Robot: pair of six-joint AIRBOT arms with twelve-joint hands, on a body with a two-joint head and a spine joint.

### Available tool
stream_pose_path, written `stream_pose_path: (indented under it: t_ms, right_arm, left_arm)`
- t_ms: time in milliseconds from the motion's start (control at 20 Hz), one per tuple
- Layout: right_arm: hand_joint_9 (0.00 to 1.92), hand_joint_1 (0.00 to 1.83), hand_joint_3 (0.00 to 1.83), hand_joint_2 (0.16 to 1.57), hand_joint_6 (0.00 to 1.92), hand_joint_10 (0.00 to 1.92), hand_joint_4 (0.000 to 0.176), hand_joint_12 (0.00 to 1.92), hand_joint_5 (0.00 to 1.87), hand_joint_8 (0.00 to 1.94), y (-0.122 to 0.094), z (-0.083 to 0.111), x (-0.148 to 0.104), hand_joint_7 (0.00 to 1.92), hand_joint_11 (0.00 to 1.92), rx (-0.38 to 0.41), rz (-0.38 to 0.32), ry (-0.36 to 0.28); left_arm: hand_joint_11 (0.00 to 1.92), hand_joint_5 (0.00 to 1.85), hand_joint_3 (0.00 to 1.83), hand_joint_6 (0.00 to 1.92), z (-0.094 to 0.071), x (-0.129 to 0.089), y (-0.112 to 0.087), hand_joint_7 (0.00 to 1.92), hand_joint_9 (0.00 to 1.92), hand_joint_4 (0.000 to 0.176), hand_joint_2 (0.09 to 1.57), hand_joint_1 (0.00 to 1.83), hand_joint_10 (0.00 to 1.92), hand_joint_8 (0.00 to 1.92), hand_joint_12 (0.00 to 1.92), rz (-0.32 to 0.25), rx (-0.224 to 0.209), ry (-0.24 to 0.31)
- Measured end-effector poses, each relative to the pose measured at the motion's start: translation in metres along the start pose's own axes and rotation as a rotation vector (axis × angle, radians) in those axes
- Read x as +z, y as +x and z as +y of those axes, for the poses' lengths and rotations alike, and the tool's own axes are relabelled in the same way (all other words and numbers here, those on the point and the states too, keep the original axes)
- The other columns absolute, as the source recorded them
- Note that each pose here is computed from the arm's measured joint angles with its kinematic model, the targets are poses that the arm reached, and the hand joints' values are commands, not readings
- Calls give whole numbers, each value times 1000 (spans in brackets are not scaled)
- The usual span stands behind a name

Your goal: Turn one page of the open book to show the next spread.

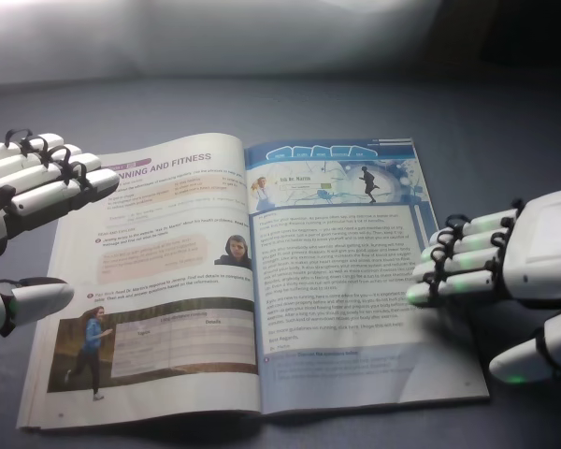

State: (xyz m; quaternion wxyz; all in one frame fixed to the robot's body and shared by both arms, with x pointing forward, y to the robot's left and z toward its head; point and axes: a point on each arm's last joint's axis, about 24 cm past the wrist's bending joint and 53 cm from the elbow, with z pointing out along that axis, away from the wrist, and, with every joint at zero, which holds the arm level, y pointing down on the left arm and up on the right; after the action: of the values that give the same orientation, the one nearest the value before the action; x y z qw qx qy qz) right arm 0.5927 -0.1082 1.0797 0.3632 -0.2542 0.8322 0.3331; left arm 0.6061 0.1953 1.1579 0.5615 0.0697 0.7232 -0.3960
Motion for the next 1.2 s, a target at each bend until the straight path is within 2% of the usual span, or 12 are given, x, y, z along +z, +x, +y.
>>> stream_pose_path:
  t_ms: [250, 350, 500, 600, 850, 1200]
  right_arm:
    - [0, 0, 0, 1306, 4, 0, 0, 0, 21, 0, 3, 4, 11, 0, 0, 5, 13, -20]
    - [0, 0, 0, 1307, 1, 0, 0, 0, 13, 0, 3, 5, 11, 0, 0, 6, 15, -25]
    - [0, 0, 2, 1314, 0, 0, 0, 0, 0, 0, 0, -1, 13, 0, 0, 14, 8, -17]
    - [0, 0, 0, 1304, 0, 0, 0, 0, 0, 0, 0, 2, 20, 0, 0, 31, 6, -31]
    - [0, 0, 0, 1300, 0, 0, 0, 0, 0, 0, 0, 7, 27, 0, 0, 69, 2, -55]
    - [0, 0, 0, 1285, 0, 0, 0, 0, 0, 0, -18, 21, 45, 0, 0, 85, -74, -113]
  left_arm:
    - [0, 0, 0, 0, -1, -1, -3, 0, 0, 4, 1408, 82, 0, 0, 0, -10, 2, 7]
    - [0, 19, 0, 6, 0, -2, -3, 0, 0, 0, 1388, 178, 0, 0, 0, -12, 0, 3]
    - [0, 23, 0, 4, 4, -7, -3, 0, 0, 0, 1376, 194, 0, 0, 0, -18, -8, -14]
    - [0, 45, 0, 7, 3, -10, -6, 0, 0, 0, 1360, 280, 0, 0, 0, -31, -14, -16]
    - [0, 47, 0, 6, 5, -13, -9, 0, 0, 0, 1366, 304, 0, 0, 0, -46, -14, -22]
    - [0, 57, 0, 7, 4, -14, -12, 0, 0, 0, 1369, 271, 0, 0, 0, -59, -11, -19]
